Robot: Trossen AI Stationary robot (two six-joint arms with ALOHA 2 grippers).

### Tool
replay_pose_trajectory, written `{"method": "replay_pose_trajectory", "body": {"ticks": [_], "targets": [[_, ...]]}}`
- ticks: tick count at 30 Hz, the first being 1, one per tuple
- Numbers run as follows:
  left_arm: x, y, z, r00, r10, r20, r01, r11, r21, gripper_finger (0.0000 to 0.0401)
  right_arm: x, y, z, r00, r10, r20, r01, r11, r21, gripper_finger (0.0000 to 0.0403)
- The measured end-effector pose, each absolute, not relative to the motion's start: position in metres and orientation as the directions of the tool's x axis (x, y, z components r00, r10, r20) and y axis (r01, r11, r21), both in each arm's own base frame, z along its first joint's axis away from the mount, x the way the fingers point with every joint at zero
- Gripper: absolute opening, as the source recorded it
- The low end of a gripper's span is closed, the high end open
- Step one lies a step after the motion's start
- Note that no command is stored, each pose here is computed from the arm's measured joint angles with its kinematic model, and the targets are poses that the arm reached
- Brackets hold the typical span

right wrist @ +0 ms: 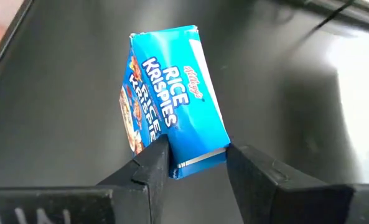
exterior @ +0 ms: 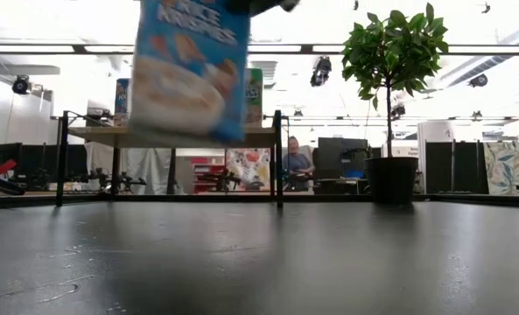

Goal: Stack cereal on shelf
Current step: Put the blue cereal box on the shelf aligned with the other blue cereal boxes

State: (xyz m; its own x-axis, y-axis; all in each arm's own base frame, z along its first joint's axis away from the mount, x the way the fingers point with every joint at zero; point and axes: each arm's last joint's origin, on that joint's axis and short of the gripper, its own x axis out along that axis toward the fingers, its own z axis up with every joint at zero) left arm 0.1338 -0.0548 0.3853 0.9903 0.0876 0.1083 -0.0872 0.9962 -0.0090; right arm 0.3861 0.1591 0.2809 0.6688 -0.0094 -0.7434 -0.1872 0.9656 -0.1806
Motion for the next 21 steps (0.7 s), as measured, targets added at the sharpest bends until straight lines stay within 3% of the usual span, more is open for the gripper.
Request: {"method": "replay_pose_trajectory", "body": {"ticks": [10,21], "targets": [[0.106,-0.040,0.380,0.984,0.101,0.143,-0.108,0.993,0.041,0.0000,0.417,0.096,0.346,0.778,-0.097,-0.621,-0.061,0.972,-0.228,0.0134],[0.080,-0.025,0.375,0.967,0.113,0.230,-0.125,0.991,0.041,0.0000,0.454,-0.003,0.388,0.834,-0.221,-0.505,0.051,0.943,-0.329,0.0134]]}}
